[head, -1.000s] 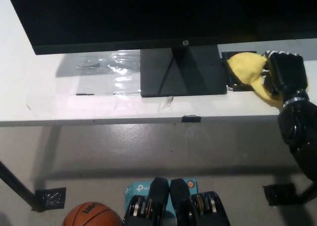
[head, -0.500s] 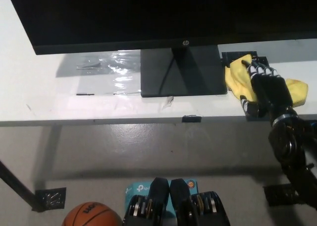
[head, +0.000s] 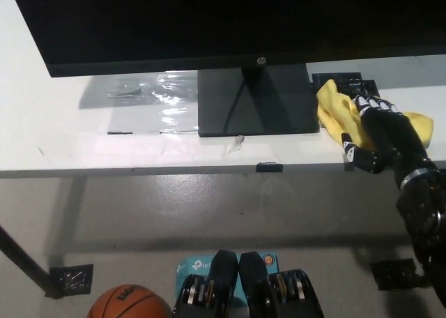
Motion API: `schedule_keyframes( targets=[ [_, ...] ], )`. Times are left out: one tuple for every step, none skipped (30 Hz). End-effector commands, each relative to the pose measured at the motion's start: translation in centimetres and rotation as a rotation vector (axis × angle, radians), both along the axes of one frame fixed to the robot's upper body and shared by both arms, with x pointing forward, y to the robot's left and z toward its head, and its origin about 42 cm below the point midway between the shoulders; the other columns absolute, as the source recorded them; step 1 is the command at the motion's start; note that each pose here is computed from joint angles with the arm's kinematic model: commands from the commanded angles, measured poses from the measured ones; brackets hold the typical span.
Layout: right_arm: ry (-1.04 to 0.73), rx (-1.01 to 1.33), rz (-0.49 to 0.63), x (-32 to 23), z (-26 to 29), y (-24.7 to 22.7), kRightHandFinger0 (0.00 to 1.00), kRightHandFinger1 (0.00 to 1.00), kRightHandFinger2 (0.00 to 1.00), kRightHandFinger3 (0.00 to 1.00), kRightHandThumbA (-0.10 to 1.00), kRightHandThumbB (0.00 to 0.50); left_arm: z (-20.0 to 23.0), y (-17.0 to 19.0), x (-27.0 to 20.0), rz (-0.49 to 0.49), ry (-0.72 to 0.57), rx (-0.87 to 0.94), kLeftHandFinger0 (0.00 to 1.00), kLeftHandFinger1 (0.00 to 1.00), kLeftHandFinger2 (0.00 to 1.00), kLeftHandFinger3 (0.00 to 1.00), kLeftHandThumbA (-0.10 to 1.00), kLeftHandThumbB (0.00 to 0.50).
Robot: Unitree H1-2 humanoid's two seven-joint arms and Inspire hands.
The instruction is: The robot uses its right hand to pick up the cloth kept in the middle of the desk and use it to wipe the monitor in the middle of the desk by swiping its screen twice
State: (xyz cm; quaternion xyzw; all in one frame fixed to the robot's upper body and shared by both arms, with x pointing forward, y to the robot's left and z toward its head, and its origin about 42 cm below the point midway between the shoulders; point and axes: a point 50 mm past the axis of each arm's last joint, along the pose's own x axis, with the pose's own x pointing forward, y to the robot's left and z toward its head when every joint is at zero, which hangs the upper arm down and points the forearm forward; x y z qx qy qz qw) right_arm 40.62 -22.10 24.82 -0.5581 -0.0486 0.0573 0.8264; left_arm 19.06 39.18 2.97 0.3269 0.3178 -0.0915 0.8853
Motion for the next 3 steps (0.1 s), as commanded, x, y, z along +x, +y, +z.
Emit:
schedule_keyframes(
  targets=[
    [-0.073,-0.051,-0.029,-1.2,2.1,-0.5,1.0,1.0,1.0,1.0,0.41,0.374,0.8,1.2,-0.2,-0.001,-0.026,0.023,0.75,0.61,0.0,0.0,0.48,0.5],
    [-0.133,-0.085,-0.043,-2.1,2.5,-0.4,1.0,1.0,1.0,1.0,0.43,0.385,0.8,1.2,-0.3,0.0,-0.03,0.019,0.75,0.61,0.0,0.0,0.48,0.5],
    [-0.15,-0.093,-0.047,-2.5,2.5,-0.5,1.0,1.0,1.0,1.0,0.44,0.384,0.8,1.1,-0.3,0.001,-0.029,0.019,0.76,0.61,0.0,0.0,0.48,0.5]
  ],
)
